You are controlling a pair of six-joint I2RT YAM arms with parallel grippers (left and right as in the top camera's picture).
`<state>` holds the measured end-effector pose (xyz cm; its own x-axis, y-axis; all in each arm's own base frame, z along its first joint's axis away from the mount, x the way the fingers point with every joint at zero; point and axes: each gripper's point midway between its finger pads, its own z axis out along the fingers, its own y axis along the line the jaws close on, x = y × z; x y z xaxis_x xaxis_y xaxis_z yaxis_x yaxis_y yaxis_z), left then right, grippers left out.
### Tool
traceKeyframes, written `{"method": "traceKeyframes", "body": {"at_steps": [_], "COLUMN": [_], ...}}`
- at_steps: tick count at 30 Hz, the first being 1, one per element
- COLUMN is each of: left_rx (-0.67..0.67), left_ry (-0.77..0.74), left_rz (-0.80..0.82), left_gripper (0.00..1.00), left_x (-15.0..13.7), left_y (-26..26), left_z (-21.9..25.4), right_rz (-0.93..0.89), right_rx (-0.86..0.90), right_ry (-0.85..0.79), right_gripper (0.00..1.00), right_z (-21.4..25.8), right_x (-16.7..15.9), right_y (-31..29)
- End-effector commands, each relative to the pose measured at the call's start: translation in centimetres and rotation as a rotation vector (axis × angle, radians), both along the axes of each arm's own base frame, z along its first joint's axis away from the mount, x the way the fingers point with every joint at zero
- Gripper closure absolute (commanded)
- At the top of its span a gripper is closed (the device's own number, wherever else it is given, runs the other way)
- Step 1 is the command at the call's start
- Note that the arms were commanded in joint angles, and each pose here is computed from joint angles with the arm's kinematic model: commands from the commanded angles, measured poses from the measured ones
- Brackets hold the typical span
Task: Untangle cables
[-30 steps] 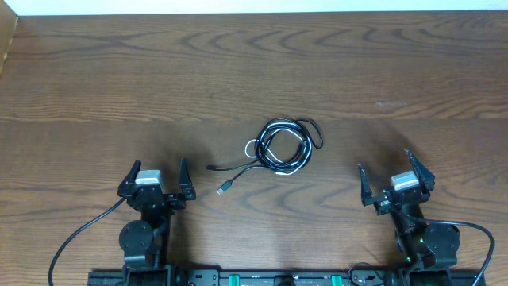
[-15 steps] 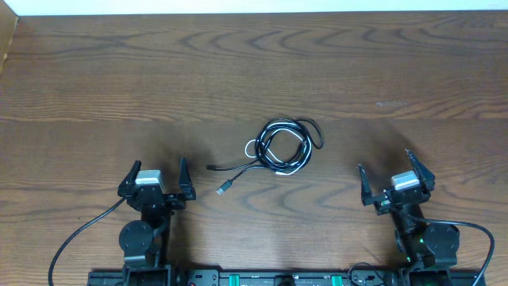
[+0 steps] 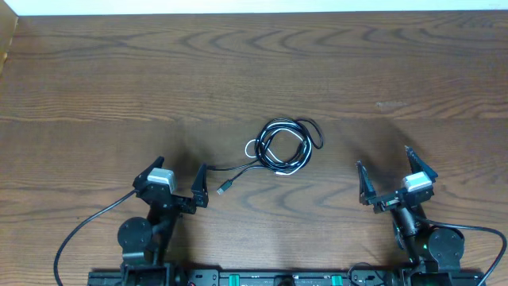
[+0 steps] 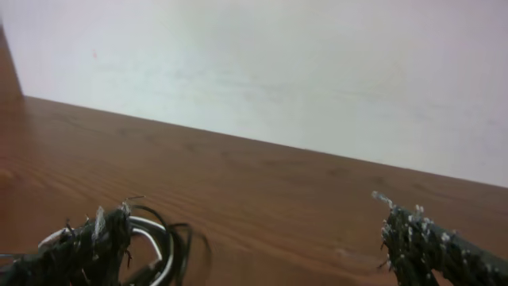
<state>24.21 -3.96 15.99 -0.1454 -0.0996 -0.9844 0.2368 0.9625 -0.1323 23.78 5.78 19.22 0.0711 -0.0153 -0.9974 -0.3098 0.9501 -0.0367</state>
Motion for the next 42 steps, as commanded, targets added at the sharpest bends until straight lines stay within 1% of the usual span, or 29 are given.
{"method": "traceKeyframes", "body": {"at_steps": [1,4,5,7,8,10,12,15,18,20,25,28,31,33,34,36,39,42], "left_rx": [-0.02,-0.023,-0.027,-0.033,-0.044,-0.052,-0.053,-0.05,-0.053,-0.063,-0.083,-0.087,-0.079,-0.099,-0.12,-0.139,-0.136,-0.074], "left_ry": [-0.021,0.026,0.076,0.122,0.164,0.193,0.207,0.171,0.136,0.116,0.091,0.101,0.195,0.292,0.393,0.48,0.564,0.619], "left_rz": [-0.057,-0.057,-0.057,-0.074,-0.109,-0.14,-0.147,-0.148,-0.184,-0.257,-0.405,-0.452,-0.455,-0.436,-0.42,-0.42,-0.441,-0.491], "left_gripper": [0.01,0.01,0.02,0.01,0.01,0.01,0.01,0.01,0.02,0.01,0.01,0.01,0.01,0.02,0.01,0.01,0.01,0.01], "left_x": [0.2,1.0,1.8,2.4,3.0,3.6,4.0,4.5,4.0,3.0,1.0,0.7,1.8,3.0,4.1,5.1,5.7,5.1], "left_y": [-1.0,-1.0,-0.9,-1.2,-1.8,-2.3,-2.5,-2.5,-3.0,-4.2,-6.3,-6.9,-6.9,-6.6,-6.4,-6.6,-7.7,-10.5], "left_z": [4.6,6.3,7.6,9.0,10.9,13.0,15.2,18.1,19.7,20.4,21.3,21.1,18.6,16.3,13.9,11.7,9.5,8.0], "right_rz": [0.041,0.038,0.024,0.016,0.014,0.016,0.015,0.023,0.022,0.024,0.099,0.153,0.166,0.151,0.122,0.076,0.013,-0.004], "right_rx": [0.065,0.071,0.071,0.067,0.062,0.06,0.058,0.055,0.051,0.034,0.044,0.048,0.049,0.049,0.071,0.09,0.084,0.082], "right_ry": [-0.041,-0.031,0.006,0.052,0.096,0.137,0.182,0.258,0.314,0.324,0.329,0.329,0.325,0.326,0.356,0.411,0.515,0.618], "right_gripper": [0.01,0.01,0.01,0.01,0.01,0.01,0.01,0.01,0.01,0.01,0.01,0.01,0.01,0.01,0.01,0.01,0.01,0.01], "right_z": [3.3,5.0,6.3,7.6,9.3,11.3,12.8,14.1,14.6,14.6,14.6,14.7,14.8,14.8,14.3,13.1,10.5,7.9], "right_x": [-0.8,-1.0,-1.1,-1.0,-0.8,-0.3,0.2,1.0,1.5,1.8,1.4,1.0,0.9,1.1,1.5,2.1,3.1,4.2], "right_y": [0.6,0.5,0.3,0.2,0.2,0.3,0.3,0.5,0.6,0.6,1.8,2.6,2.9,2.6,2.2,1.6,0.8,0.7]}}
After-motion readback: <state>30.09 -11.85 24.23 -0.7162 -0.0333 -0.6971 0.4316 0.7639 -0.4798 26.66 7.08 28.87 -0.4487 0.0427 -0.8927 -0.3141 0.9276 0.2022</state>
